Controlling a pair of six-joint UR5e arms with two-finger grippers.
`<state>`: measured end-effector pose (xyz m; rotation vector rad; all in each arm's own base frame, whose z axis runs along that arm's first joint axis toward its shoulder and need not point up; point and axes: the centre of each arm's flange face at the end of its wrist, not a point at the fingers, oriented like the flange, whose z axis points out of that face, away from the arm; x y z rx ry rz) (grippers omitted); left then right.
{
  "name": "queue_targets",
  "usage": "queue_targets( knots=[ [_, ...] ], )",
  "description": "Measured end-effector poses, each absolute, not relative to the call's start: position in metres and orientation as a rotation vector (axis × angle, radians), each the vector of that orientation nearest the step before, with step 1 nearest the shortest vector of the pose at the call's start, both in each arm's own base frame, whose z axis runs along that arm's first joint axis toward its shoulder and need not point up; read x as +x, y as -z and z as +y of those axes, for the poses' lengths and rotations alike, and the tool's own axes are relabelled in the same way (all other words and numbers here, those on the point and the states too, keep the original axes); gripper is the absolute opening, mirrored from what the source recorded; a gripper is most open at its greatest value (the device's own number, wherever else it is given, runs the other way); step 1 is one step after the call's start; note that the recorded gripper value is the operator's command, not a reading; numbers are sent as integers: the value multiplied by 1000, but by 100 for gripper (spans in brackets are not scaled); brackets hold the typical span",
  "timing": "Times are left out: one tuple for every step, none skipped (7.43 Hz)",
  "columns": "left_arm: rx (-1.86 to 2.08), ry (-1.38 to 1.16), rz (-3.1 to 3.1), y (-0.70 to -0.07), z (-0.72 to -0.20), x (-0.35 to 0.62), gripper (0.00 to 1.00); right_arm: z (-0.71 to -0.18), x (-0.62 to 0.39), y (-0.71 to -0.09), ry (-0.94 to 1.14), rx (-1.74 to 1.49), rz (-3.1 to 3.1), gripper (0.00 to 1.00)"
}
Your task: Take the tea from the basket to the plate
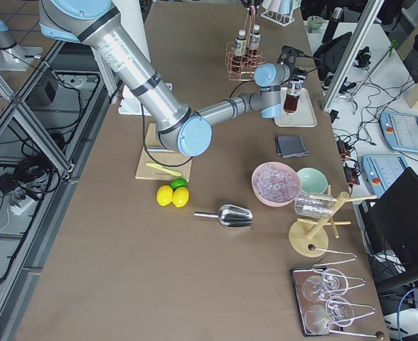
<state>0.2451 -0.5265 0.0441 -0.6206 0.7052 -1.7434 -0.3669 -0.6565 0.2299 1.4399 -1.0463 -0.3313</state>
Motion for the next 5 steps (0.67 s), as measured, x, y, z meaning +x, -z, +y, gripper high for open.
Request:
queue_targets(
  knots=[
    [-600, 1749, 686, -72, -536, 216, 0, -652, -395, -243, 253, 1471, -1066, 0],
    [-580, 1762, 670, -97, -547, 188, 0, -647, -421, -255, 194, 1494, -1085, 0],
    [-558, 1762, 672, -118, -559, 150, 0, -646, -437, -268, 165, 1501, -1093, 0],
    [-530, 1729, 671, -138, -567, 123, 0, -647, -444, -280, 157, 1499, -1090, 0],
    [-496, 1668, 658, -162, -574, 105, 0, -648, -449, -289, 156, 1493, -1086, 0]
  ],
)
